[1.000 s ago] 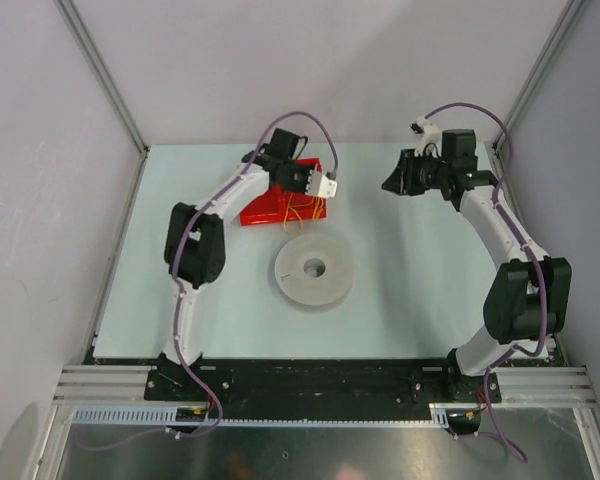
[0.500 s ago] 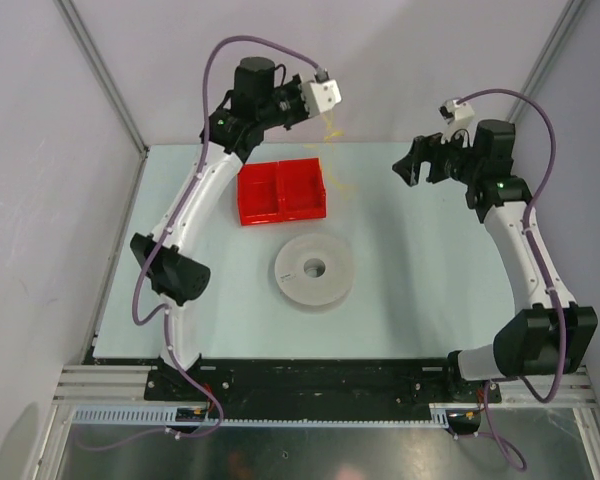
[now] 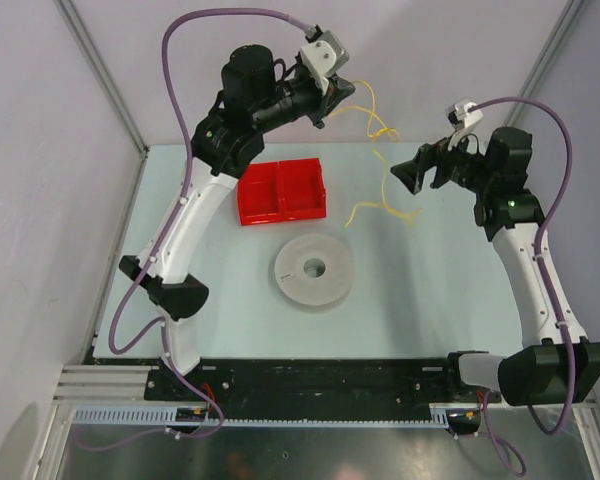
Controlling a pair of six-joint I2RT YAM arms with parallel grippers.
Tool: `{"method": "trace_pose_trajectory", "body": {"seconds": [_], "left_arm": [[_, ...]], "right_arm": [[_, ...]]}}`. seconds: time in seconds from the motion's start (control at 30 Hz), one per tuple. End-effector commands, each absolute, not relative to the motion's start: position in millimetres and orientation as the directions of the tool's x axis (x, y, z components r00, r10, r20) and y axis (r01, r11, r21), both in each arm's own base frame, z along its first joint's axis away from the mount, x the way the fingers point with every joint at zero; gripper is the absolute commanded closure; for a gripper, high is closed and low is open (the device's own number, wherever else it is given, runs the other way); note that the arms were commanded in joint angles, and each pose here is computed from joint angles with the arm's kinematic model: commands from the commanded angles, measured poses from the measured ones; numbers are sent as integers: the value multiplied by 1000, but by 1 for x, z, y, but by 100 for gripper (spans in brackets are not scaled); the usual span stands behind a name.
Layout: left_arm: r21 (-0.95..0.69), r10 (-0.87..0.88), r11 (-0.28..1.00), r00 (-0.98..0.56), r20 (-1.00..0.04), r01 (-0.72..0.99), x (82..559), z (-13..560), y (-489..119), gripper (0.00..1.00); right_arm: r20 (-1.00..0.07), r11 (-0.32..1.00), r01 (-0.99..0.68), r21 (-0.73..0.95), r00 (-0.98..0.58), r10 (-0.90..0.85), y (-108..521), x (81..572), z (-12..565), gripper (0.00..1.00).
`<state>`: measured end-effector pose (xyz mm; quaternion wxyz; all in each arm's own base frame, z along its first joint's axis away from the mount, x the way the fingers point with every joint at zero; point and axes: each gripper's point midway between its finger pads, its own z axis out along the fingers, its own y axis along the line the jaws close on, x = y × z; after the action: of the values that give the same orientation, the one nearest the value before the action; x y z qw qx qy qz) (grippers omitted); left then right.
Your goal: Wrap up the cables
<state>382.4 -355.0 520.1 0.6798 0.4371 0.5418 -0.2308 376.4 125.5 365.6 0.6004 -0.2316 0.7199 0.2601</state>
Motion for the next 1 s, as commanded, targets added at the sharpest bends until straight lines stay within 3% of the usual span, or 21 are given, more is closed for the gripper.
{"method": "trace_pose_trajectory", "body": {"seconds": [0.0, 0.17, 0.3, 0.47, 0.63, 0.97], "left_arm": [[96, -10, 450, 113, -994, 888, 352, 530, -363, 100], [20, -46, 421, 44, -998, 907, 344, 530, -366, 100], [20, -36, 434, 39, -999, 901, 341, 528, -360, 100], [16, -25, 440, 30, -999, 898, 337, 523, -356, 100], [9, -29, 425, 23, -999, 905, 335, 523, -357, 100], [0, -40, 404, 17, -999, 915, 330, 526, -359, 100]], "right_arm": [[-997, 690, -722, 44, -75, -15, 142, 356, 376, 1], [-996, 516, -855, 58, -86, -30, 186, 318, 361, 2], [-996, 464, -885, 40, -75, -57, 203, 297, 358, 2], [-999, 494, -869, 40, -47, -3, 205, 301, 373, 1], [-999, 621, -784, 15, 11, 38, 200, 333, 382, 1], [-997, 717, -696, -47, 76, 9, 192, 354, 386, 17]]}}
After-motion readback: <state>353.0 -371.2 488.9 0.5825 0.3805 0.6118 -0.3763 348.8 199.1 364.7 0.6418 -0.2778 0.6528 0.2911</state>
